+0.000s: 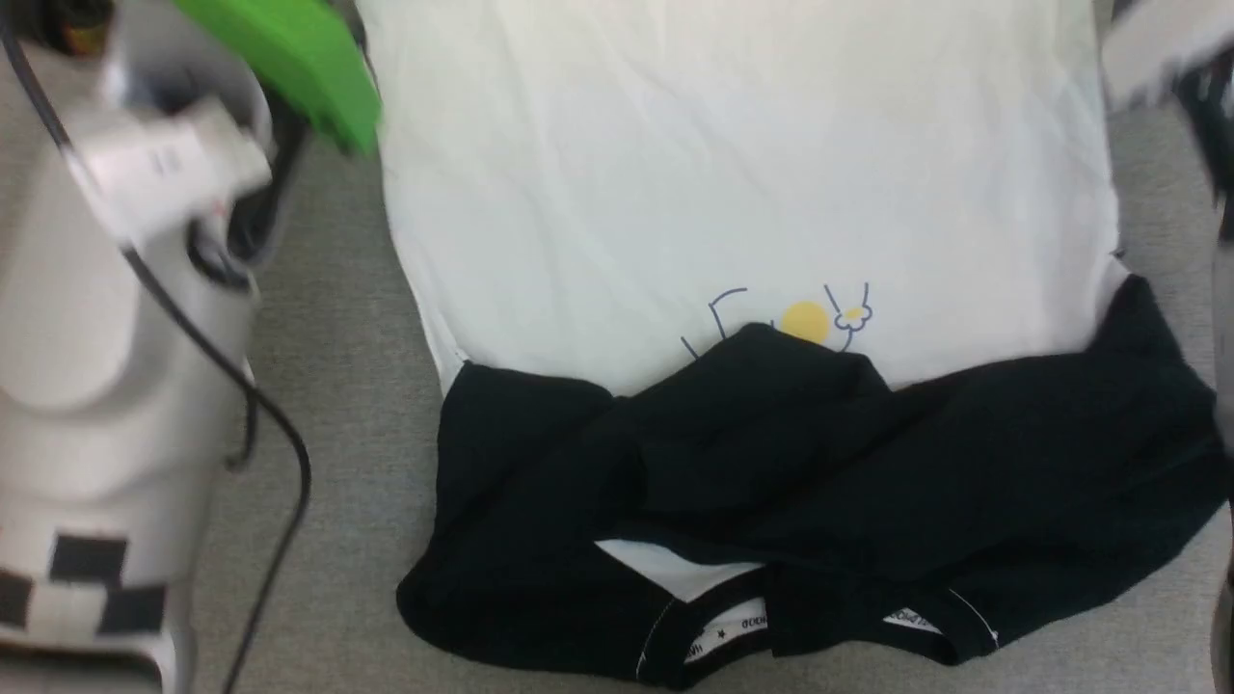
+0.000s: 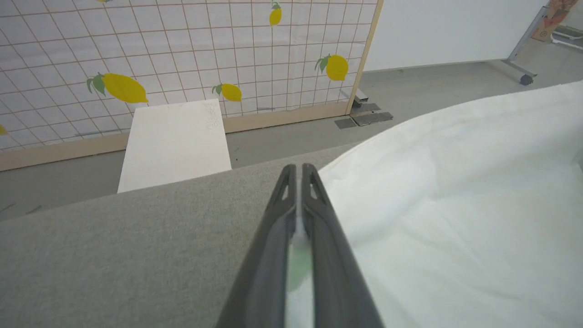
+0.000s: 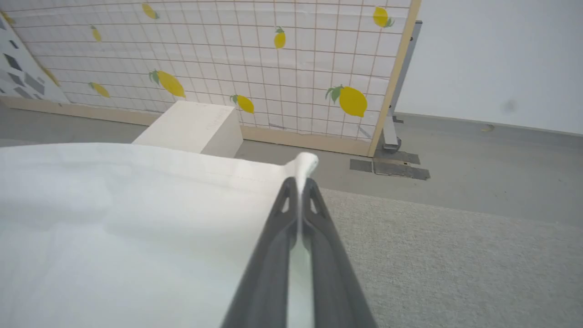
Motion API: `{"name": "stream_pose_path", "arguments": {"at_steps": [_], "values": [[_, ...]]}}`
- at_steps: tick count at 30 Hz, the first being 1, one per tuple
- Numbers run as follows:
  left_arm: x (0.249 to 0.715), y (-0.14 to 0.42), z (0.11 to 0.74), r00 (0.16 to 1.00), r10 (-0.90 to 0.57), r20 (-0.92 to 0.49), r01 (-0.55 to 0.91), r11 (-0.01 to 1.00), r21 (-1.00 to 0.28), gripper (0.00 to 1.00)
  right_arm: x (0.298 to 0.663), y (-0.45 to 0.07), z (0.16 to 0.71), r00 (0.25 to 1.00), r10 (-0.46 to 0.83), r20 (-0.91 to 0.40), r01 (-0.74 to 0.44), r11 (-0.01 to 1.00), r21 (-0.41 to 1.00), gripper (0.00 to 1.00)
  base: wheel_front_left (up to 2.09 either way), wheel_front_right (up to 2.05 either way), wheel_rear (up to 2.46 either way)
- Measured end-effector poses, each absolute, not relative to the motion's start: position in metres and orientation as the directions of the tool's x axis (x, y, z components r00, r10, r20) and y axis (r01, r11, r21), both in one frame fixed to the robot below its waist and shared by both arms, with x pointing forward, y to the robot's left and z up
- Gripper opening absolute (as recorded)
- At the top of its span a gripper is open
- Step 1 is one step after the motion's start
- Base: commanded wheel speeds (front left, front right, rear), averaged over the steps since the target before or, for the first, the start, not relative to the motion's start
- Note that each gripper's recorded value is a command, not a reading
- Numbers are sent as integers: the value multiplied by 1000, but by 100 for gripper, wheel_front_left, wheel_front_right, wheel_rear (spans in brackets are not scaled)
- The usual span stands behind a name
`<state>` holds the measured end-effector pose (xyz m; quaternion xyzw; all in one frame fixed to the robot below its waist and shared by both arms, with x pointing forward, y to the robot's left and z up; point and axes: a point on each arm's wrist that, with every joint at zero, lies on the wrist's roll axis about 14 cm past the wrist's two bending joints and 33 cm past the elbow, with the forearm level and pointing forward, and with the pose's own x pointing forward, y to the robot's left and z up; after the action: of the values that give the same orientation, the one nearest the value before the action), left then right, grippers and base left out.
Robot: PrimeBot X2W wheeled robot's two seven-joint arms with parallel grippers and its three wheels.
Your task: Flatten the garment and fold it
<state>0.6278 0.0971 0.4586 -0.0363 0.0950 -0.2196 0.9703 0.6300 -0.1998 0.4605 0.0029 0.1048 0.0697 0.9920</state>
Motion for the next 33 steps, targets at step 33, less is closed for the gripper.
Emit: {"name": "stream_pose_path", "arguments": {"at_steps": [33], "values": [[311, 100, 425, 812, -395, -430, 128, 839, -529, 0, 335, -250, 410, 773, -68, -631, 110, 994, 28, 0, 0, 0, 0]]}}
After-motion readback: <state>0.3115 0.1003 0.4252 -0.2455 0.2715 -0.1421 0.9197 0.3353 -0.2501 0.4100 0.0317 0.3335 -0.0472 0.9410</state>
